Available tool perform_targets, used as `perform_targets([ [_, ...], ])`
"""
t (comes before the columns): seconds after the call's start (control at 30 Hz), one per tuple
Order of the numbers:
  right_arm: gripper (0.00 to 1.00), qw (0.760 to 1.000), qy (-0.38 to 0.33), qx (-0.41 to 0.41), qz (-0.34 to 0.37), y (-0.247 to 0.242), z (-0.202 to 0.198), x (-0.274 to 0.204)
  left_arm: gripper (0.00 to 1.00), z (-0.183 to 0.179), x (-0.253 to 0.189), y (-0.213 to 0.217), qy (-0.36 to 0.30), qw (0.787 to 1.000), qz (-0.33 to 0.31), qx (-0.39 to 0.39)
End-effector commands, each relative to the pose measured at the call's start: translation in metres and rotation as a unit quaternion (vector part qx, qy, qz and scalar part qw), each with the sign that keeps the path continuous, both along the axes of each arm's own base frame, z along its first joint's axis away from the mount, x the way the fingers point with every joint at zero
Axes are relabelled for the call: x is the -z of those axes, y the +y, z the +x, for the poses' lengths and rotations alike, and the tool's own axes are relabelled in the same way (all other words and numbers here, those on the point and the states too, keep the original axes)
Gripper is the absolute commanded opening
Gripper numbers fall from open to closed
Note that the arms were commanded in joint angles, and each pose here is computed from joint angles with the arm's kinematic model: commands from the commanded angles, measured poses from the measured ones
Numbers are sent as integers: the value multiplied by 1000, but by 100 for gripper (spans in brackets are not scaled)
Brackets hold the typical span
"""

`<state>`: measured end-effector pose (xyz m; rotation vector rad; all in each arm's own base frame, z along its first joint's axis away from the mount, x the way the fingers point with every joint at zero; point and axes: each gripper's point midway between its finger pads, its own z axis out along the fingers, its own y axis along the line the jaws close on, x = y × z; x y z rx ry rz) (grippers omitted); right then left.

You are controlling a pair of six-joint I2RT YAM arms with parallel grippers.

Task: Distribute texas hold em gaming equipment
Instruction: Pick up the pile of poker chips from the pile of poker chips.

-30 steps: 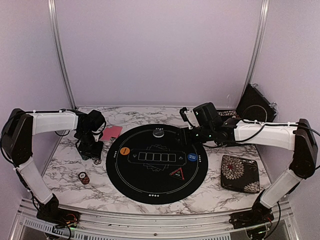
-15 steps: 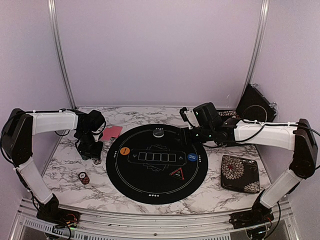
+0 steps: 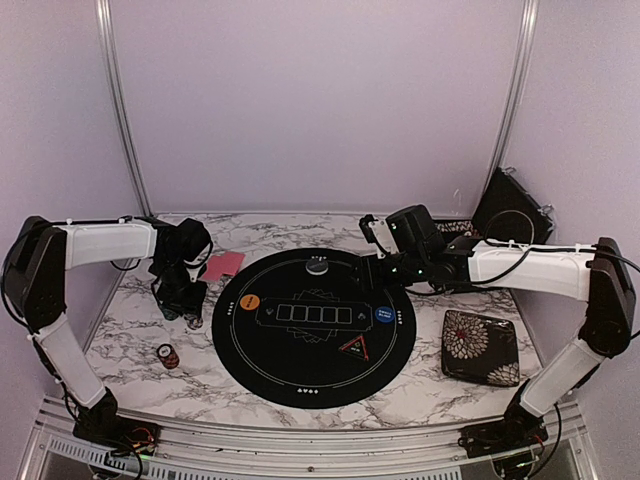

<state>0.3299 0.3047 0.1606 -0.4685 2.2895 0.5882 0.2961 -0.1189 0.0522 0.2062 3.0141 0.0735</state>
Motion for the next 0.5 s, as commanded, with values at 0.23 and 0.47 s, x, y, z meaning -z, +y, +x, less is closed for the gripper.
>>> perform_targets([
  [0.23, 56, 1000, -18, 3, 18, 1, 7, -17, 35, 2, -5, -1, 8, 1000, 2, 2],
  [0.47, 56, 1000, -15, 8, 22, -7, 11, -15, 35, 4, -9, -9, 6, 1000, 0, 4],
])
